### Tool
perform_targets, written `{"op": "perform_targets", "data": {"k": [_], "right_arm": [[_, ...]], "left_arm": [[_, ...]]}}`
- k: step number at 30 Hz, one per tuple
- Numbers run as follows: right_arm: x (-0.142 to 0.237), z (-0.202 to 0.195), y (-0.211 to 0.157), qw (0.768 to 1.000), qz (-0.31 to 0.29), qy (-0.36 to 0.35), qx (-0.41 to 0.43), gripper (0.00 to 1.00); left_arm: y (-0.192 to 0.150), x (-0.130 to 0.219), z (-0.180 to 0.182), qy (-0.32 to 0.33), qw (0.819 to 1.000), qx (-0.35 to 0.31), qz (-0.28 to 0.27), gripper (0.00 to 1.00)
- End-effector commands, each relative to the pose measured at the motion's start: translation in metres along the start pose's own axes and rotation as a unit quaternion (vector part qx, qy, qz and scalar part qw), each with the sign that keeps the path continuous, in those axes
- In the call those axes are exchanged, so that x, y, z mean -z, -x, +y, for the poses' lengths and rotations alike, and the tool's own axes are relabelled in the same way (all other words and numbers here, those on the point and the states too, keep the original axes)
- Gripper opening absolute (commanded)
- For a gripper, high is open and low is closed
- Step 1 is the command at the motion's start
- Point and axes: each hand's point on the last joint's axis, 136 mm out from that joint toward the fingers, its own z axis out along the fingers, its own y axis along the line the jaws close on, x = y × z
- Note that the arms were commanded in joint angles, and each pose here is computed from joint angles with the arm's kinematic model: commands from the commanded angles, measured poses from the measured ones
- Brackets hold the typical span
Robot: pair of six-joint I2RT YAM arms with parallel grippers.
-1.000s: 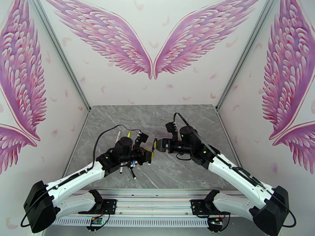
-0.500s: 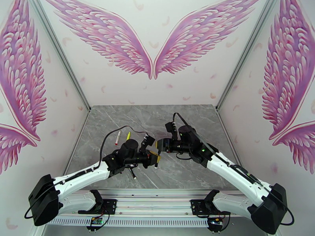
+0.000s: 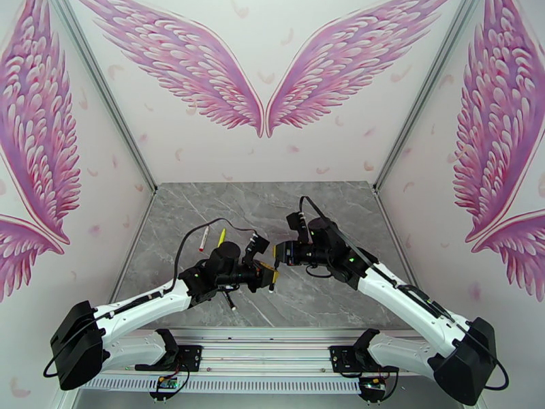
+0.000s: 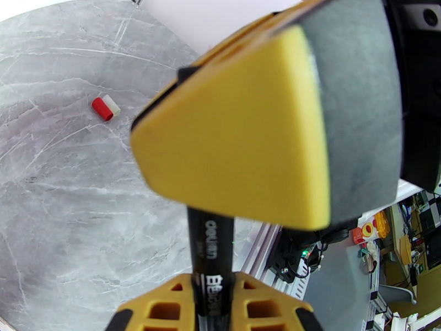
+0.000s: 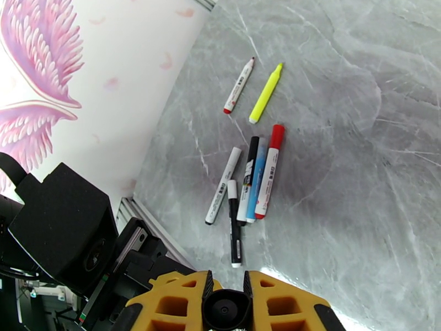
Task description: Open the pen caps
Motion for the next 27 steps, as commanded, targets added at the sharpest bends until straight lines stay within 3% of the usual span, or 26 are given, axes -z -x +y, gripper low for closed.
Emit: {"op": "perform_targets", "data": {"k": [1,5,8,14,19,27], "right_arm": [[0.006,0.012,0.013,1.0,-0.016,0.013,0.008,0.16],[0.005,0.021,0.013,0.999,-0.015,0.042,-0.002,0.15],[0.005,0.026,0.013,0.998,-0.015,0.057,-0.009,0.15],[0.008,0.023,0.013,0.999,-0.022,0.047,-0.016,0.15],[0.017,0.003,0.018,0.998,-0.049,0.005,-0.042,0.12],[0.034,0.04,0.027,0.988,-0.07,0.137,0.007,0.12]], "left_arm": [[0.012,0.0,-0.015,-0.026,1.0,-0.008,-0.015,0.24],[0.02,-0.003,-0.02,-0.046,0.998,-0.001,-0.035,0.34],[0.021,-0.006,-0.018,-0.044,0.998,0.002,-0.039,0.35],[0.019,-0.008,-0.007,-0.02,0.999,0.011,-0.042,0.15],[0.027,0.007,-0.007,-0.014,0.996,0.018,-0.082,0.03],[0.023,0.019,-0.043,-0.106,0.992,-0.003,-0.063,0.02]]}}
